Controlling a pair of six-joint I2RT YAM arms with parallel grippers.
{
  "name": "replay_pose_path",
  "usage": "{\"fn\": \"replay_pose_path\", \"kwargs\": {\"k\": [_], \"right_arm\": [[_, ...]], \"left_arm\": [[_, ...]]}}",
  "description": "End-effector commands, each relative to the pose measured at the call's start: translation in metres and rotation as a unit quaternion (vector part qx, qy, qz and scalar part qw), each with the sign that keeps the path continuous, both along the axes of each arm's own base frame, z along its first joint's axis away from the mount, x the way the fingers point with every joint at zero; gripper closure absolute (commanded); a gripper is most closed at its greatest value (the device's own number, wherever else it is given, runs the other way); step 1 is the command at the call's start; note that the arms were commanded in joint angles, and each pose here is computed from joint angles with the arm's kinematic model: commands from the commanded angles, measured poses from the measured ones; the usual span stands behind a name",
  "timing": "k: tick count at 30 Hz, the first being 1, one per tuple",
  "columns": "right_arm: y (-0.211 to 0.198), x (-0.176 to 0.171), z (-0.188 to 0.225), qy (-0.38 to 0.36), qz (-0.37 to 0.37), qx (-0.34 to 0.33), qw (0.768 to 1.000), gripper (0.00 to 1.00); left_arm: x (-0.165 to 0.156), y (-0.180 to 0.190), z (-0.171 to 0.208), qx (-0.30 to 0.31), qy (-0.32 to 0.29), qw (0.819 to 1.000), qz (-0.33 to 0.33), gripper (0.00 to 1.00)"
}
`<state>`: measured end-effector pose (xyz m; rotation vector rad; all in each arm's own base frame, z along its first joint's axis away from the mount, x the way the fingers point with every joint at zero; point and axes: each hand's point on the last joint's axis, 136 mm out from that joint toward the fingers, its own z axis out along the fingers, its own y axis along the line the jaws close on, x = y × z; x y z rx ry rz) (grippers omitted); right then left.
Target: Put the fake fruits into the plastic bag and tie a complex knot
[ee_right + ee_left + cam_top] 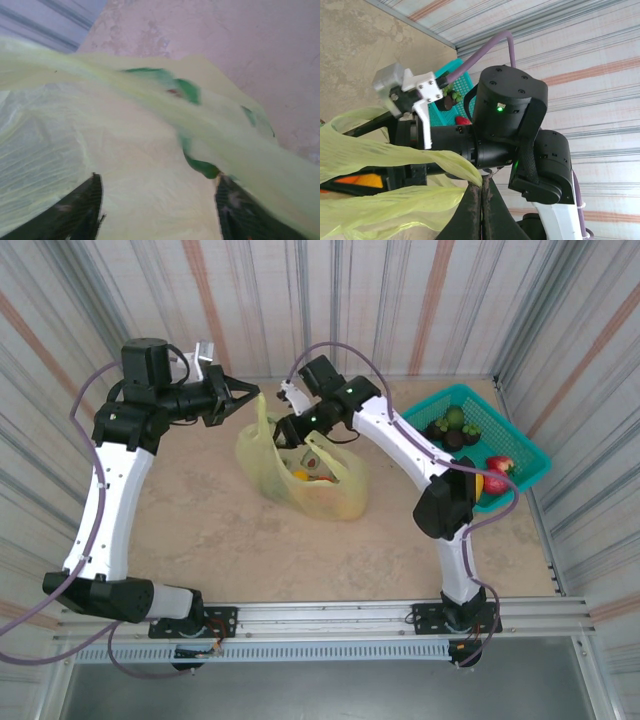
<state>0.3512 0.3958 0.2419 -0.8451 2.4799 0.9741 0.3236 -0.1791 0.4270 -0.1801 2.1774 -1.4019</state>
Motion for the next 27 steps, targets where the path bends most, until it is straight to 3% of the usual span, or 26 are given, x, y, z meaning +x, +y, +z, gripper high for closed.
{"fn": "replay_pose_path", "kwargs": {"k": [1,4,11,14,16,19,21,27], "right_arm": [[-0.01,-0.009,0.068,-0.035,-0.002,0.063,0.997,0.46],[-0.017,-0.01,0.1,-0.053,-0.009,0.099,0.994,0.52],[-0.054,0.005,0.148,-0.067,-0.069,0.152,0.984,0.55],[-0.092,0.021,0.156,-0.076,-0.136,0.147,0.977,0.55],[-0.134,0.035,0.146,-0.07,-0.206,0.121,0.968,0.49],[-0.227,0.048,0.105,-0.042,-0.354,0.025,0.934,0.48],[-0.294,0.039,0.072,-0.02,-0.44,-0.055,0.896,0.45],[-0.418,0.0,-0.003,0.019,-0.561,-0.211,0.8,0.33]], "left_arm": [[-0.012,0.002,0.015,-0.001,-0.026,1.0,-0.003,1.0],[-0.013,0.004,0.013,0.002,-0.025,1.0,0.0,1.0],[-0.013,0.004,0.011,0.004,-0.023,1.0,0.001,1.0],[-0.012,0.004,0.01,0.003,-0.02,1.0,0.002,1.0],[-0.012,0.004,0.011,0.002,-0.02,1.0,0.002,1.0],[-0.011,0.004,0.01,0.002,-0.013,1.0,0.003,1.0],[-0.01,0.004,0.006,0.003,-0.005,1.0,0.005,1.0],[-0.006,-0.001,0.003,0.002,0.003,1.0,0.0,1.0]]}}
